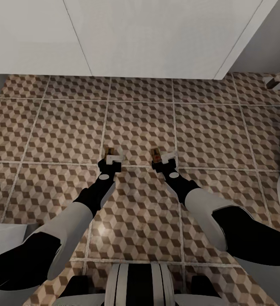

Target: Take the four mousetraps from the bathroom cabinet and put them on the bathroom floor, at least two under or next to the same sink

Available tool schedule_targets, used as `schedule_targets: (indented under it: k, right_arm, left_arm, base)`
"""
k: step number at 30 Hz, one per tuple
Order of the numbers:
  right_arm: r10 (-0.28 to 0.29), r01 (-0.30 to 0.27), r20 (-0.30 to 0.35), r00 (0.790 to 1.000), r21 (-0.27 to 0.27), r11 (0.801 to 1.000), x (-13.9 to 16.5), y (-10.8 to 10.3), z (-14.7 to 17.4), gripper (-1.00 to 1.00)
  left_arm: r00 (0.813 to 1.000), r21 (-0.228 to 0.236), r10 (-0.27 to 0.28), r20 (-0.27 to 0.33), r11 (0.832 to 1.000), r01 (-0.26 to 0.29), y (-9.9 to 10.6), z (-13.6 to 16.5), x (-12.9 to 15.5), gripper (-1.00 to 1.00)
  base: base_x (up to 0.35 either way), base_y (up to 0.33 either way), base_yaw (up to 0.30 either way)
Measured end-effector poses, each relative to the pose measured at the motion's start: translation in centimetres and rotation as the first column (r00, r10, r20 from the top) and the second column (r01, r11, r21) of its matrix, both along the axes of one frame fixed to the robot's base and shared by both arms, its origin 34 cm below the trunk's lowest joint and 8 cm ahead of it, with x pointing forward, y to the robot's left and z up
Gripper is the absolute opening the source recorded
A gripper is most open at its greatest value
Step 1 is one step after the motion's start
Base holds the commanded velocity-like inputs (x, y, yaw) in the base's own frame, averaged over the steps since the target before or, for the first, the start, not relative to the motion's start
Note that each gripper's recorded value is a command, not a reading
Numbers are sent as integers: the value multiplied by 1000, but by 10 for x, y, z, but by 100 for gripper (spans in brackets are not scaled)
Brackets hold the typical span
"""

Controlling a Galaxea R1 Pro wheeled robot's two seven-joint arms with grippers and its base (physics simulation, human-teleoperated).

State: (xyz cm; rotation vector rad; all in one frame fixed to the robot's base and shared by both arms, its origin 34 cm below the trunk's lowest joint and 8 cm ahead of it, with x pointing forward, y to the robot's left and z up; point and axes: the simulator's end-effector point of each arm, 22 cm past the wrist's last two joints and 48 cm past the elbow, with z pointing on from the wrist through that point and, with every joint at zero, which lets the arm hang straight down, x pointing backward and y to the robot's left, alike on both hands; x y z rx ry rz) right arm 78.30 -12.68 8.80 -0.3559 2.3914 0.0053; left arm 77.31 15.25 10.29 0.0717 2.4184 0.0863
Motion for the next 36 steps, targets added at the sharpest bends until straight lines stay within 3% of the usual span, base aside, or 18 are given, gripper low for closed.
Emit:
schedule_targets:
  k: [13, 23, 29, 36]
  right_arm:
    - [0, 0, -44, 999, 3, 1000, -21, 1, -37, -100]
    - [-3, 1, 39, 999, 38, 999, -9, 6, -29, -100]
    - [-8, 0, 109, 994, 66, 998, 2, 10, -18, -100]
    - [-9, -1, 129, 992, 73, 997, 4, 11, -14, -100]
  left_arm:
    - [1000, -11, 7, -4, 1000, -7, -1, -30, -14, -100]
    - [1000, -15, 6, 0, 1000, -6, -2, -34, -14, -100]
    - [999, -25, 13, 46, 1000, -12, -3, -28, -7, -100]
    - [998, -29, 15, 57, 1000, -13, -3, -27, -7, -100]
  base:
    - [0, 0, 0]
    - [0, 0, 0]
    - [0, 0, 0]
    - [0, 0, 0]
